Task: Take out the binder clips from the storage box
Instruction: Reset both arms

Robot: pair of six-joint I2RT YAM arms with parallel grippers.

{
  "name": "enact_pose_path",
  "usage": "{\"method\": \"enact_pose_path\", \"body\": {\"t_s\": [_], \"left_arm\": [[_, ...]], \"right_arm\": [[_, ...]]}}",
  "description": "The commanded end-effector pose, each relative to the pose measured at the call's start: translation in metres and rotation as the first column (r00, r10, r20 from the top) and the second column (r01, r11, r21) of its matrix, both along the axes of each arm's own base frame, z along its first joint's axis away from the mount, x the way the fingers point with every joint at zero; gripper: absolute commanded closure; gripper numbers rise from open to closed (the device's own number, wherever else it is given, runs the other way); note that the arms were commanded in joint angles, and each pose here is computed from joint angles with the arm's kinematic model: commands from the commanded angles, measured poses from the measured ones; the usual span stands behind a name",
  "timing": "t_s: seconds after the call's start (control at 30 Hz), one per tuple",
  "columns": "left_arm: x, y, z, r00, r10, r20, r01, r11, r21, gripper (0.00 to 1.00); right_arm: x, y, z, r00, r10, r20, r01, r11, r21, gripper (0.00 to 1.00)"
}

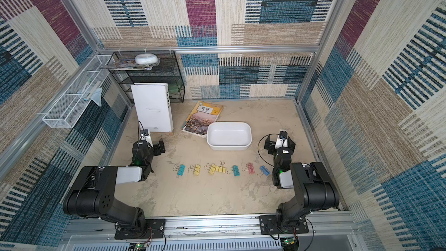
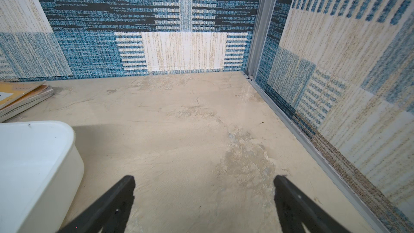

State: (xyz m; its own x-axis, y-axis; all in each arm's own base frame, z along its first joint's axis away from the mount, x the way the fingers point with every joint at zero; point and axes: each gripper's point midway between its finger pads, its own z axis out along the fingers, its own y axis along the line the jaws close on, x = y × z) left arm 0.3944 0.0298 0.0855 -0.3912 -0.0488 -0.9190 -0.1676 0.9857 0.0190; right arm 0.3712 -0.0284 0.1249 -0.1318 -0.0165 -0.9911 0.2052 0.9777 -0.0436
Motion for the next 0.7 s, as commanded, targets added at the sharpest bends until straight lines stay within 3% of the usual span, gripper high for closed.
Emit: {"method": "enact_pose_path", "body": {"t_s": [0.0, 0.47, 0.5, 0.53, 0.57, 0.67], "left_arm": [[0.003, 0.001, 0.007, 1.0, 0.003, 0.027, -0.003, 1.0, -0.004, 0.01], [0.003, 0.001, 0.007, 1.0, 0.003, 0.027, -0.003, 1.0, -0.005, 0.01], [0.003, 0.0, 0.007, 1.0, 0.002, 0.028, -0.002, 1.0, -0.004, 0.01], [0.003, 0.001, 0.007, 1.0, 0.003, 0.028, -0.003, 1.0, -0.004, 0.01], [0.003, 0.001, 0.007, 1.0, 0.003, 0.027, -0.002, 1.0, -0.004, 0.01], [0.003, 0.001, 0.007, 1.0, 0.003, 0.027, -0.003, 1.0, -0.004, 0.0]], "right_arm": [[0.002, 0.0, 0.007, 1.0, 0.002, 0.025, -0.002, 1.0, 0.006, 0.01], [0.002, 0.002, 0.006, 1.0, 0.012, 0.024, -0.012, 1.0, 0.007, 0.01], [0.003, 0.008, 0.007, 0.998, 0.05, 0.023, -0.05, 0.999, 0.003, 0.01], [0.006, 0.031, 0.005, 0.978, 0.208, 0.005, -0.207, 0.978, -0.022, 0.01], [0.003, 0.04, 0.006, 0.959, 0.284, 0.011, -0.283, 0.958, -0.032, 0.01], [0.0, 0.046, 0.007, 0.94, 0.34, 0.017, -0.339, 0.94, -0.031, 0.01]]}}
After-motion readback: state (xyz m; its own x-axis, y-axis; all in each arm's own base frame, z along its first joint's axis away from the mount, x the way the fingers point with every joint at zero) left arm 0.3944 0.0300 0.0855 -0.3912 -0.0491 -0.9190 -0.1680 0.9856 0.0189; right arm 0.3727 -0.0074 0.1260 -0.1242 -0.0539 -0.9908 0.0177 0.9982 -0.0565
